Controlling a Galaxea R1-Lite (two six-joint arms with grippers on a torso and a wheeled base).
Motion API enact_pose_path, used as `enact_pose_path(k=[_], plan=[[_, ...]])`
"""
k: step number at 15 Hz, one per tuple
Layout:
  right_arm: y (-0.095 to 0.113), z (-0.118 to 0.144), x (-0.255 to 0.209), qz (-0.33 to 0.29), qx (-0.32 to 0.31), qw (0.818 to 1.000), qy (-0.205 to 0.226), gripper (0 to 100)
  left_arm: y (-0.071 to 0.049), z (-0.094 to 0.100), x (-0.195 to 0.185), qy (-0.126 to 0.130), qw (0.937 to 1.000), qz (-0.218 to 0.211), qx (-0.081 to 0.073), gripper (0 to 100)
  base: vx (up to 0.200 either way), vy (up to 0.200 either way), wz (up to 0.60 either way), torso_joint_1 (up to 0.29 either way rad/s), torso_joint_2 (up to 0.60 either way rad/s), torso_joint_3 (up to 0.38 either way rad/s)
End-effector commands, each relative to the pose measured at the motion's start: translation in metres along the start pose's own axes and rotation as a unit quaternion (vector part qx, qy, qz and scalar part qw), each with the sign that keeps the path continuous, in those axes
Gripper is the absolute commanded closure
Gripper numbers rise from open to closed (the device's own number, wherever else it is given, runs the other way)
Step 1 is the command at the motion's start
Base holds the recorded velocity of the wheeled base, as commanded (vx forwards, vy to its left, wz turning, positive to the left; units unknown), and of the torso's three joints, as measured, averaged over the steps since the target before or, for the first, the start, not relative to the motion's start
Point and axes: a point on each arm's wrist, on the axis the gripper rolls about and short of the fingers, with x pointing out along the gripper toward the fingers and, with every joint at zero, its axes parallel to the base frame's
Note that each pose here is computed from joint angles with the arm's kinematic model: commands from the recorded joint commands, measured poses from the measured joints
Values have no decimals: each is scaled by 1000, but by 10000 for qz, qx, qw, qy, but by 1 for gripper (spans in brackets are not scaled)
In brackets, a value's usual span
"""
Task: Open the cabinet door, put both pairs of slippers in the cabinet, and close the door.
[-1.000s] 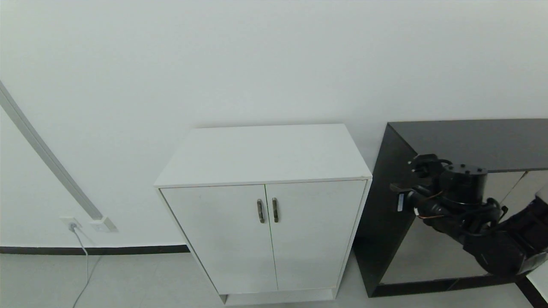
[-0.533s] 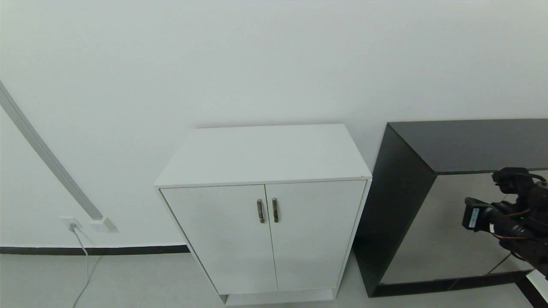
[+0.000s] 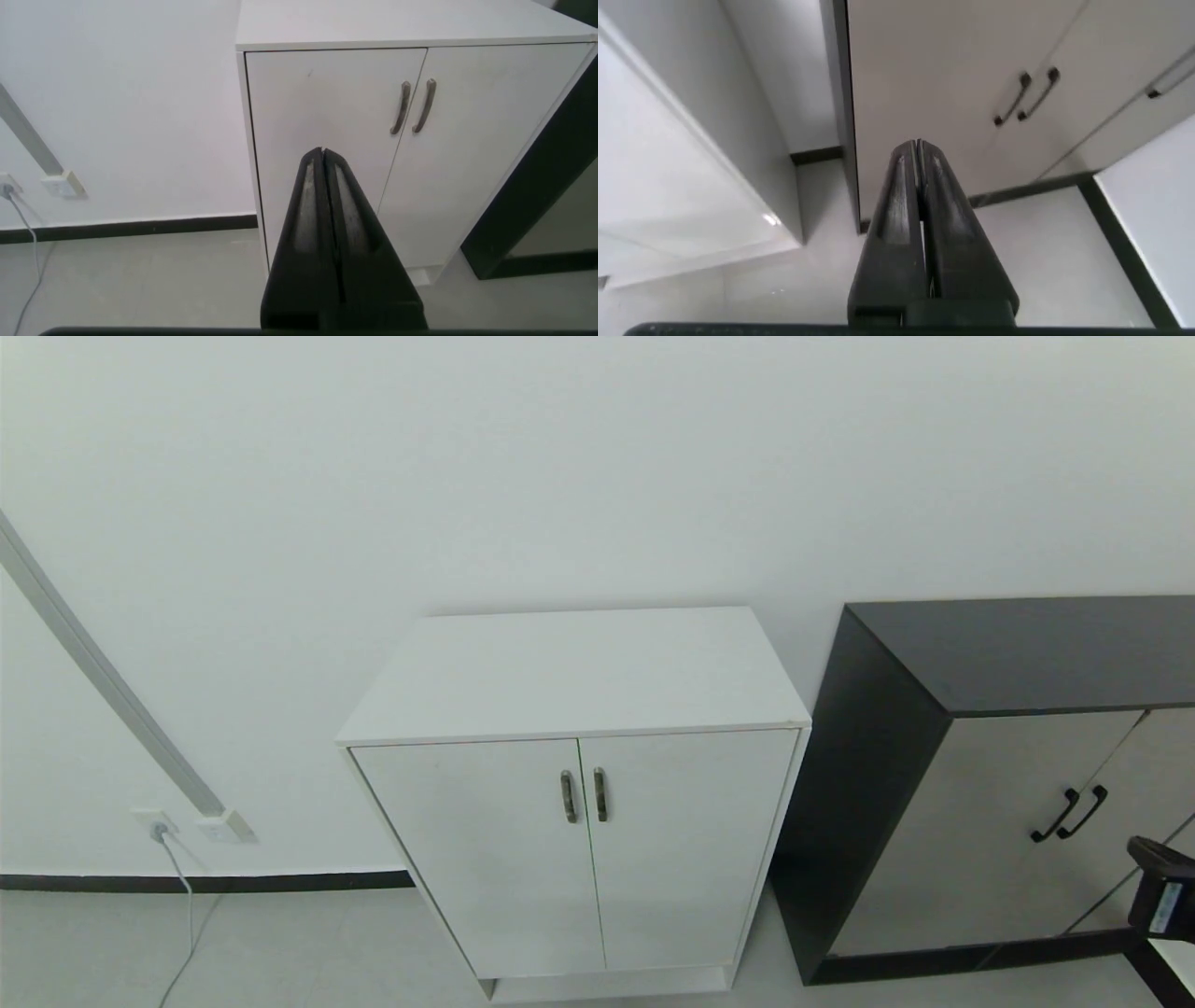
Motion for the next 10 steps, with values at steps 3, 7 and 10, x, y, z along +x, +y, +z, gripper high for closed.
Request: enact_pose_path(k=[3, 7, 10], plan=[[-11, -4, -75, 237, 3, 9992, -327, 100, 0, 0, 0, 7, 10000, 2, -1, 100, 0, 0, 0, 0, 0, 0], [-13, -28, -116, 1180, -53, 9930, -16, 100, 0, 0, 0, 7, 10000, 2, -1, 100, 0, 0, 0, 0, 0, 0], [-13, -46, -132, 1564, -300, 9870, 195, 100, 0, 0, 0, 7, 10000, 2, -1, 100, 0, 0, 0, 0, 0, 0]])
